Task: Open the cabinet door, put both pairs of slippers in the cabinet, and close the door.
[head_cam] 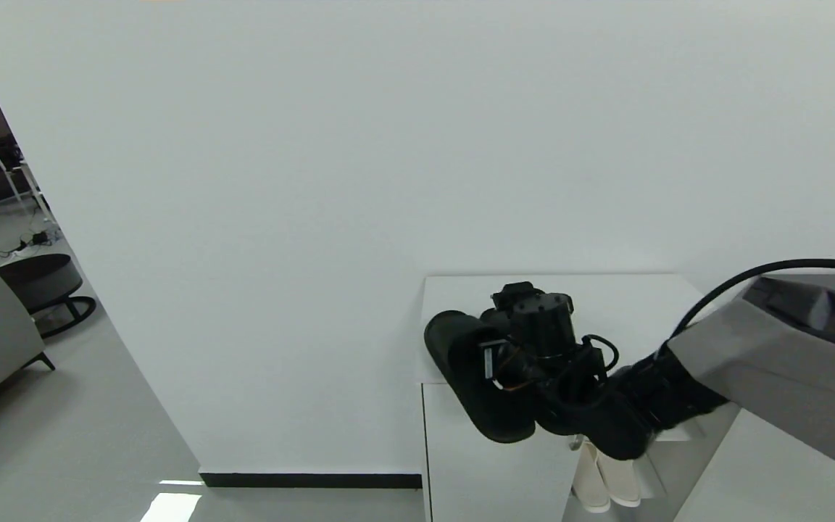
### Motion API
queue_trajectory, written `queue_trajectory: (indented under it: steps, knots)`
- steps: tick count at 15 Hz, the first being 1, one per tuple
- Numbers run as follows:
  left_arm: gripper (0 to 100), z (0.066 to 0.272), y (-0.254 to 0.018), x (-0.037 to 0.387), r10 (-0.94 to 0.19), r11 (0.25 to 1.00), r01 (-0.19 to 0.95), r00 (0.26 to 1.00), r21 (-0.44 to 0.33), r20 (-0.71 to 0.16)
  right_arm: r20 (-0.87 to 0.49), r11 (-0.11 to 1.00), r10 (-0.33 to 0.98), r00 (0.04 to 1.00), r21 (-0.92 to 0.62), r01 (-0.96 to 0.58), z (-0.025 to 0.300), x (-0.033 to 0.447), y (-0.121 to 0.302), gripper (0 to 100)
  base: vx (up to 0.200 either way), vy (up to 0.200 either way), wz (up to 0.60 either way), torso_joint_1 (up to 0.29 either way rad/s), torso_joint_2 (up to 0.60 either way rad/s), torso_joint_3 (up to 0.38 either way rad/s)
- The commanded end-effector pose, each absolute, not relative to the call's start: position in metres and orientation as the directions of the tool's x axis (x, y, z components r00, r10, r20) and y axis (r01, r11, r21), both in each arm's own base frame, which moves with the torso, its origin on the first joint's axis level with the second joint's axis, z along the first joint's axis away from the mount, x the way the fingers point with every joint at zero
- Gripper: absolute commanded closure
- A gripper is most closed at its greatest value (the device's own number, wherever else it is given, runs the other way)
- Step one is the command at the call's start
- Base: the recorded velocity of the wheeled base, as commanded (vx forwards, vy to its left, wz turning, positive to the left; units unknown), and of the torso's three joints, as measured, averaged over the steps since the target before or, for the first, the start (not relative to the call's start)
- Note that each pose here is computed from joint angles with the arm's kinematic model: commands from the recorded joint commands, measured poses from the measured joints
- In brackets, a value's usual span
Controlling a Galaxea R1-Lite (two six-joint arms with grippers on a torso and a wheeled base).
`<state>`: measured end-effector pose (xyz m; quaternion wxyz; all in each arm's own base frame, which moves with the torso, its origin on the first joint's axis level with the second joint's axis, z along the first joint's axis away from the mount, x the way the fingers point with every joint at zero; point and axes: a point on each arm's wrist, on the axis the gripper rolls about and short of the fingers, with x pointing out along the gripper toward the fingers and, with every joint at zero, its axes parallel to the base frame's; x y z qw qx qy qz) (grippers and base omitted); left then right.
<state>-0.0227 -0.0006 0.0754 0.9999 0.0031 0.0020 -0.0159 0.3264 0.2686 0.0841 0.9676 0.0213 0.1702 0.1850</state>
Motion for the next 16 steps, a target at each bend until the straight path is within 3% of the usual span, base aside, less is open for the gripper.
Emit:
queue_trajectory:
  steps: [1,3,7,16]
  knots:
    - [100,0.075,-0.001,-0.023,-0.032,0.999,0.032,0.999,0.006,-0.005,-0.231,0.801,0.598,0.767,0.180,-0.571,0.129,0.256,0.253,100,0.000,0.000,0.00,0.000,0.00,0.000]
    - [100,0.075,-0.001,-0.023,-0.032,0.999,0.032,0.999,0.006,-0.006,-0.240,0.724,0.689,0.683,0.204,-0.659,0.125,0.235,0.240,100,0.000,0.000,0.00,0.000,0.00,0.000]
    - [100,0.075,-0.001,-0.023,-0.032,0.999,0.032,0.999,0.006,-0.005,-0.241,0.695,0.719,0.652,0.213,-0.687,0.123,0.227,0.235,100,0.000,0.000,0.00,0.000,0.00,0.000]
    - [100,0.075,-0.001,-0.023,-0.032,0.999,0.032,0.999,0.006,-0.006,-0.222,0.628,0.778,0.588,0.230,-0.743,0.116,0.219,0.231,100,-0.200,0.000,0.00,0.001,0.00,0.002]
